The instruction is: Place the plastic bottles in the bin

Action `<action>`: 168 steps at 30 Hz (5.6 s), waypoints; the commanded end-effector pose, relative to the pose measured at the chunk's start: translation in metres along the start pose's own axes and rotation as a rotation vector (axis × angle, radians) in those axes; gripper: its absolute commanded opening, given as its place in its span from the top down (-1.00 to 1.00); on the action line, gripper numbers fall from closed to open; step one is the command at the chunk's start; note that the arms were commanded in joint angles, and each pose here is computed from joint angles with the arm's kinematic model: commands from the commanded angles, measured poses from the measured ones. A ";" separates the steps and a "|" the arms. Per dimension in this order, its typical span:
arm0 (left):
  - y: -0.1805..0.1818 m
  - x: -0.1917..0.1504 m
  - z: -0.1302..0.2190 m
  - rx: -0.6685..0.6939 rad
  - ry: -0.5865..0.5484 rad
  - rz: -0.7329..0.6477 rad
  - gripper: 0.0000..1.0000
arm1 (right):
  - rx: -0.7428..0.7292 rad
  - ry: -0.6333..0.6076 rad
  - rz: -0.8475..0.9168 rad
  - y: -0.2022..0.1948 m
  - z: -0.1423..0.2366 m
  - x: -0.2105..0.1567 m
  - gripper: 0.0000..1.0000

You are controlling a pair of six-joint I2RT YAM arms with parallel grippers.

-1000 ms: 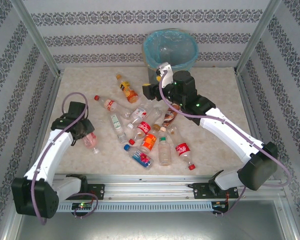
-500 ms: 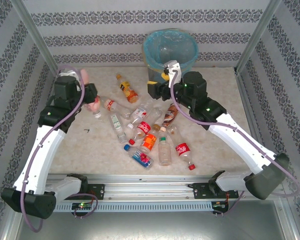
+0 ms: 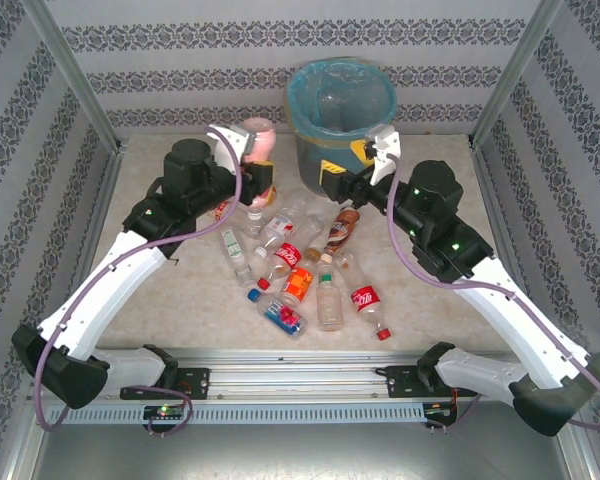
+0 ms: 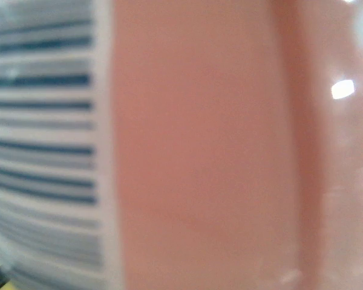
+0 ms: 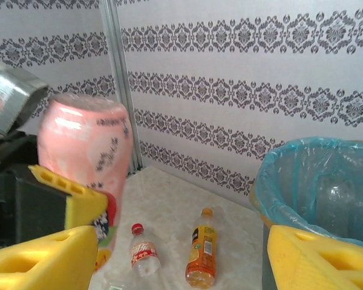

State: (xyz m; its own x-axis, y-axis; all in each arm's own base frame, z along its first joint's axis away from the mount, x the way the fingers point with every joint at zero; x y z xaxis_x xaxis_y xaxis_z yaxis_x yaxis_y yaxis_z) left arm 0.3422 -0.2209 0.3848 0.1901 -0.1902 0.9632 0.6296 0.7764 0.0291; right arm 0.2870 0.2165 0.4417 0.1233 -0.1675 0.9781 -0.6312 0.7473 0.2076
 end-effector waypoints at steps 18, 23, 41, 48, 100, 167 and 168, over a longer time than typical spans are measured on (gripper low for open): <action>-0.078 0.010 0.003 -0.379 -0.170 -0.187 0.66 | 0.403 -0.020 0.073 0.065 0.006 0.021 -0.79; -0.085 0.011 0.011 -0.419 -0.197 -0.207 0.66 | 0.431 0.028 0.014 0.067 -0.012 0.015 -0.92; -0.091 0.032 0.032 -0.436 -0.304 -0.217 0.61 | 0.548 0.117 -0.078 0.087 -0.042 0.006 -0.86; -0.087 0.034 0.036 -0.401 -0.306 -0.208 0.61 | 0.562 0.136 -0.085 0.089 -0.051 0.000 -0.77; -0.006 0.020 -0.002 0.091 -0.222 -0.133 -0.71 | -0.127 -0.193 0.056 -0.093 -0.106 0.136 0.17; 0.054 -0.086 -0.055 0.219 0.325 0.216 -0.67 | -0.299 0.087 0.128 -0.172 -0.187 0.074 -0.57; 0.062 -0.100 -0.051 0.228 0.368 0.285 -0.67 | -0.280 0.095 0.124 -0.161 -0.184 0.075 -0.55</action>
State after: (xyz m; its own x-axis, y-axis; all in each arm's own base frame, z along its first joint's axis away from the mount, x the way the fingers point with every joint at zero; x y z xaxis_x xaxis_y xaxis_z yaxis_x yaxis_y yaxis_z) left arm 0.4085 -0.2230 0.3171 0.3993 -0.2026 0.8942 0.4765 0.8791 -0.0136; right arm 0.5748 0.1967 0.4427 0.1863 -0.0147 0.9824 -0.3800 0.9210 0.0859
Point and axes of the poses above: each hand's point on the last joint's axis, 136 mm out from that joint toward the fingers, its own z axis back along the fingers, its own y axis along the line the jaws close on, x = y × z, the point moved 1 cm from there along z, back along the fingers, and after that the axes turned 8 degrees about -z, right-handed, at the moved point
